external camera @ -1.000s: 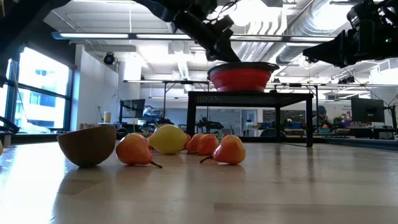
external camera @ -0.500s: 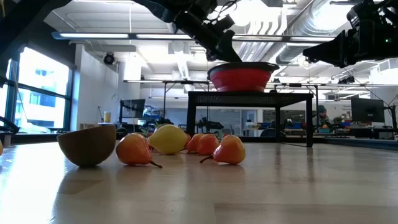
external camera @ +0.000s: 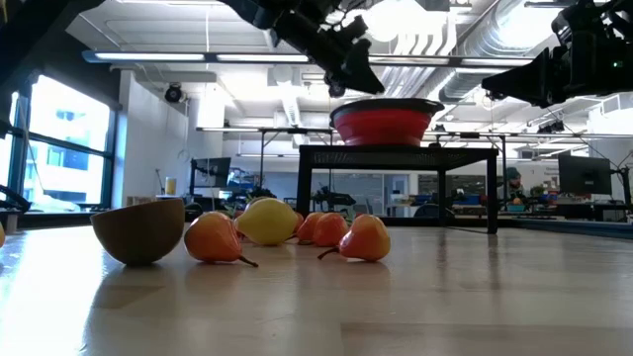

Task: Pick & Place Fruit
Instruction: Put the pomegranate into the strainer on the shelf

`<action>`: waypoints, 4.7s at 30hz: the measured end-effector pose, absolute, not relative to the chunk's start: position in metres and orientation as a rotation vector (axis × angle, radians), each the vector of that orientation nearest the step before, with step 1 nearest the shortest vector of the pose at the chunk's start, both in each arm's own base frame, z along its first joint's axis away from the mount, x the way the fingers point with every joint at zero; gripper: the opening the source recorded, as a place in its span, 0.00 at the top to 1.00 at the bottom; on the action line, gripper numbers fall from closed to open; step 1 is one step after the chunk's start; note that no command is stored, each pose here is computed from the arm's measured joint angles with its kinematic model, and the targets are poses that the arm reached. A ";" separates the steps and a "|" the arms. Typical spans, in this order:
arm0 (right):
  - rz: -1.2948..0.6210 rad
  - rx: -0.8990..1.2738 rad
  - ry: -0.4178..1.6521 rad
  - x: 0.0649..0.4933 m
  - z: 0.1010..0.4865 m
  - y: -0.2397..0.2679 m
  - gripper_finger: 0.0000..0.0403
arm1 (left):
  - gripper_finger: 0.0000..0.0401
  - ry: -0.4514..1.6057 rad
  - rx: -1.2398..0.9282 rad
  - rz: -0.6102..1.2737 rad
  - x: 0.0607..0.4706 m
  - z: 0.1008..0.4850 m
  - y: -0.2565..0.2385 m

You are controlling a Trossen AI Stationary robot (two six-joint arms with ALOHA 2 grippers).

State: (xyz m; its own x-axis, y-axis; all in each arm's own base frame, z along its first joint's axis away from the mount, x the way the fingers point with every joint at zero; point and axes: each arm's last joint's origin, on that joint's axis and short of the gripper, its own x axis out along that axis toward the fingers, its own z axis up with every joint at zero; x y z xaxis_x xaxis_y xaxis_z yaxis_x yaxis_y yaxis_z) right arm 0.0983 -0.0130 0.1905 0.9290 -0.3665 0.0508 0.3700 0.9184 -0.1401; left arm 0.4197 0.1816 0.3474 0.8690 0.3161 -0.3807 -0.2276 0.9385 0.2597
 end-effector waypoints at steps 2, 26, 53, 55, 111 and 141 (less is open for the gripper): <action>-0.378 -0.149 -0.024 0.098 0.191 -0.013 0.93 | 0.60 0.417 0.218 0.307 0.415 0.356 0.180; -0.377 -0.149 -0.024 0.098 0.190 -0.013 0.93 | 0.60 0.404 0.126 0.235 0.386 0.399 0.136; -0.375 -0.146 -0.032 0.098 0.191 -0.013 0.93 | 0.60 0.212 0.142 0.199 0.291 0.344 0.021; -0.375 -0.145 -0.033 0.098 0.191 -0.013 0.93 | 0.60 0.205 0.100 0.212 0.278 0.340 0.019; -0.378 -0.141 -0.032 0.098 0.191 -0.013 0.93 | 0.60 0.248 -0.032 0.105 0.237 0.305 -0.027; -0.377 -0.089 -0.035 0.098 0.191 -0.013 0.93 | 0.60 0.284 0.131 0.115 0.242 0.301 -0.020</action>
State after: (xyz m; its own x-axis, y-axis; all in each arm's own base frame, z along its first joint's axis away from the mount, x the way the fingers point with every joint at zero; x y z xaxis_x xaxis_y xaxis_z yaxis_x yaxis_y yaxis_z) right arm 0.0984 -0.0130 0.1905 0.9293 -0.3659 0.0511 0.3690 0.9259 -0.0806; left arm 0.2421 -0.0202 0.3005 0.9534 0.1310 -0.2717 -0.0940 0.9850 0.1450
